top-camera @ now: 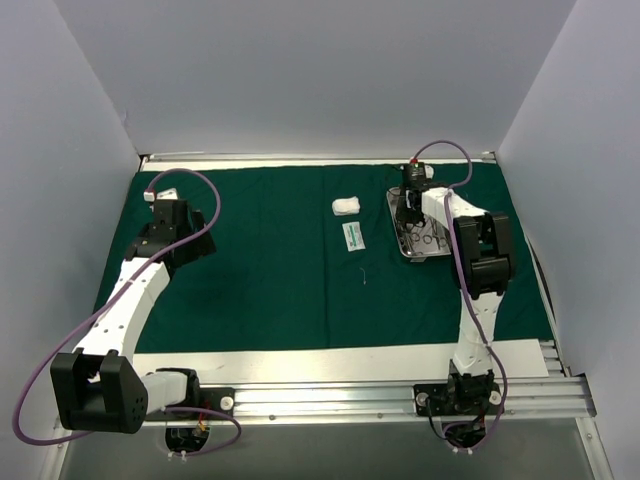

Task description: Open and lay out the surgical kit

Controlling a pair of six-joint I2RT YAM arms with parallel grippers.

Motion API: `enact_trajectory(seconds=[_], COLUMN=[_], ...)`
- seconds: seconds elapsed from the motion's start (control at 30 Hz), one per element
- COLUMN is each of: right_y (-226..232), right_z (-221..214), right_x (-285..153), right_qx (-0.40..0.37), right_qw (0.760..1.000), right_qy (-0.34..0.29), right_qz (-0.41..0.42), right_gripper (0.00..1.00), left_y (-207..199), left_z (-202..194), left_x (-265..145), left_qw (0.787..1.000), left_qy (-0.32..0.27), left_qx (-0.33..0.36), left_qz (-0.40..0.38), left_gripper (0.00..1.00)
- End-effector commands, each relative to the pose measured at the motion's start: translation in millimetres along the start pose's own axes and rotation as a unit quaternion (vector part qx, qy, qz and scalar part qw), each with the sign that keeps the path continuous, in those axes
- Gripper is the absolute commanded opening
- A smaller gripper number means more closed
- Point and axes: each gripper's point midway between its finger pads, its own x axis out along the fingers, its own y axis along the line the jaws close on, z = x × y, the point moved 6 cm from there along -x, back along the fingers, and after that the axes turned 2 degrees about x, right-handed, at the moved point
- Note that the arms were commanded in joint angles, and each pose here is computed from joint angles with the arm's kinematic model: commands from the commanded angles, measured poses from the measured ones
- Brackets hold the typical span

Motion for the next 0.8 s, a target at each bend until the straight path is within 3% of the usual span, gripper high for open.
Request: enact_trajectory(seconds=[0.0, 0.17, 0.33, 0.77], right_y=[-9, -20, -35, -32], right_z=[-23, -29, -24, 42], right_x=[5, 12, 14, -32], right_qx=[-0.016, -0.013, 0.002, -0.001], right_qw=[0.998, 0.997, 0.997, 0.999], right_qy=[0.054, 0.066, 0.067, -0.045], right_qz=[-0.038, -0.045, -0.041, -0.017], right_gripper=[0.12, 0.02, 0.0, 0.0], left_y=[-5, -5, -4, -4], left_z=[9, 10, 9, 9], left_x=[-3, -4, -3, -4], left_qw=[1.0, 1.0, 1.0, 1.0], left_qy=[-0.025, -0.025, -0.025, -0.026], left_qx=[-0.002, -0.002, -0.002, -0.002], left_qz=[-0.015, -0.015, -0.014, -0.014], left_gripper=[0.94, 0.94, 0.94, 0.94])
